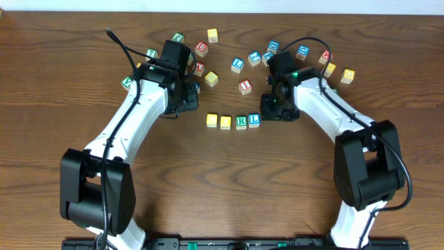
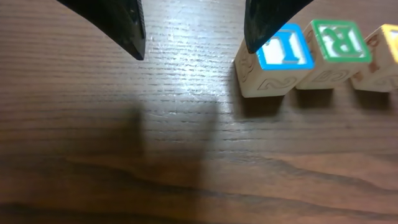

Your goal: Spell out CORL

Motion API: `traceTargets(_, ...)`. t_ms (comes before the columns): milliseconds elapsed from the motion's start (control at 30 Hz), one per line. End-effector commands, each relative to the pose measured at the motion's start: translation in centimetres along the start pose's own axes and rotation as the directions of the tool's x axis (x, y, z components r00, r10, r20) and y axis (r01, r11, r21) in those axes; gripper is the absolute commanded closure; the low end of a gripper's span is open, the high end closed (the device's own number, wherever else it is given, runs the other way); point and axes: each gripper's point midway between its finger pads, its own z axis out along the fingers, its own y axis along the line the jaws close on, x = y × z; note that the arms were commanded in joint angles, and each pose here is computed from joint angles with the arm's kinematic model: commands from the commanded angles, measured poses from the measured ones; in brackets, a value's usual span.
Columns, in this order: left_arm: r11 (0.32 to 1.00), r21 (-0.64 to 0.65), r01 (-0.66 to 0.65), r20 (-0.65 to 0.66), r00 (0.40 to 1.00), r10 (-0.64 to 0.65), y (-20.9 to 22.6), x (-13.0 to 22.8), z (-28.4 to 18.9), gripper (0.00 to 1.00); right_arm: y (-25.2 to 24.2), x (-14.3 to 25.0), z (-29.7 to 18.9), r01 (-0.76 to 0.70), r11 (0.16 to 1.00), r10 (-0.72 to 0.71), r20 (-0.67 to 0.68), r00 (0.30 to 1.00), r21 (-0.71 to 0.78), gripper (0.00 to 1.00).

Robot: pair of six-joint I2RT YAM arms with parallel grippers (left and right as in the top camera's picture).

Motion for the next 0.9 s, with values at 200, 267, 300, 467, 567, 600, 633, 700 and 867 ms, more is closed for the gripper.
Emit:
traceTargets(200,1.0,0.005,-0.004,-0.054,0.999,0.005,0.0,0.8,1.5,0.6,-0.5,0.6,1.6,-0.033,0.999,0.034,-0.044,0.998,0.004,0.55)
traceTargets(267,1.0,0.0,-0.003,-0.064,0.998,0.003,0.1,1.0,1.9,0.6,-0.5,0.6,1.8,-0.034,0.999,0.034,-0.045,0.998,0.004,0.55)
traceTargets(300,1.0,0.001,-0.004,-0.072,0.997,0.004,0.0,1.1,2.2,0.6,-0.4,0.6,1.8,-0.035,0.999,0.035,-0.047,0.998,0.001,0.55)
traceTargets(467,0.998,0.056,-0.031,-0.115,0.993,0.038,-0.9,1.6,3.5,0.61,-0.2,0.8,2.0,-0.036,0.999,0.035,-0.058,0.998,-0.011,0.55)
traceTargets(567,0.997,0.067,-0.035,-0.129,0.991,0.043,-1.0,1.8,4.1,0.61,0.2,0.9,2.1,-0.03,0.999,0.028,-0.059,0.998,-0.023,0.55)
traceTargets(600,0.996,0.08,-0.043,-0.137,0.989,0.054,-1.2,1.9,4.4,0.65,0.4,0.9,2.1,-0.026,0.999,0.024,-0.059,0.998,-0.024,0.55)
traceTargets(633,0.994,0.096,-0.05,-0.146,0.987,0.063,-1.5,2.1,4.5,0.65,0.5,0.9,2.1,-0.023,0.999,0.021,-0.058,0.998,-0.025,0.54)
traceTargets(700,0.992,0.111,-0.055,-0.16,0.984,0.072,-1.7,2.4,4.8,0.66,0.7,1.0,2.1,-0.024,0.999,0.022,-0.058,0.998,-0.025,0.54)
traceTargets(867,0.992,0.117,-0.053,-0.178,0.981,0.074,-1.8,2.8,5.2,0.66,0.7,1.0,2.1,-0.024,0.999,0.022,-0.058,0.998,-0.026,0.54)
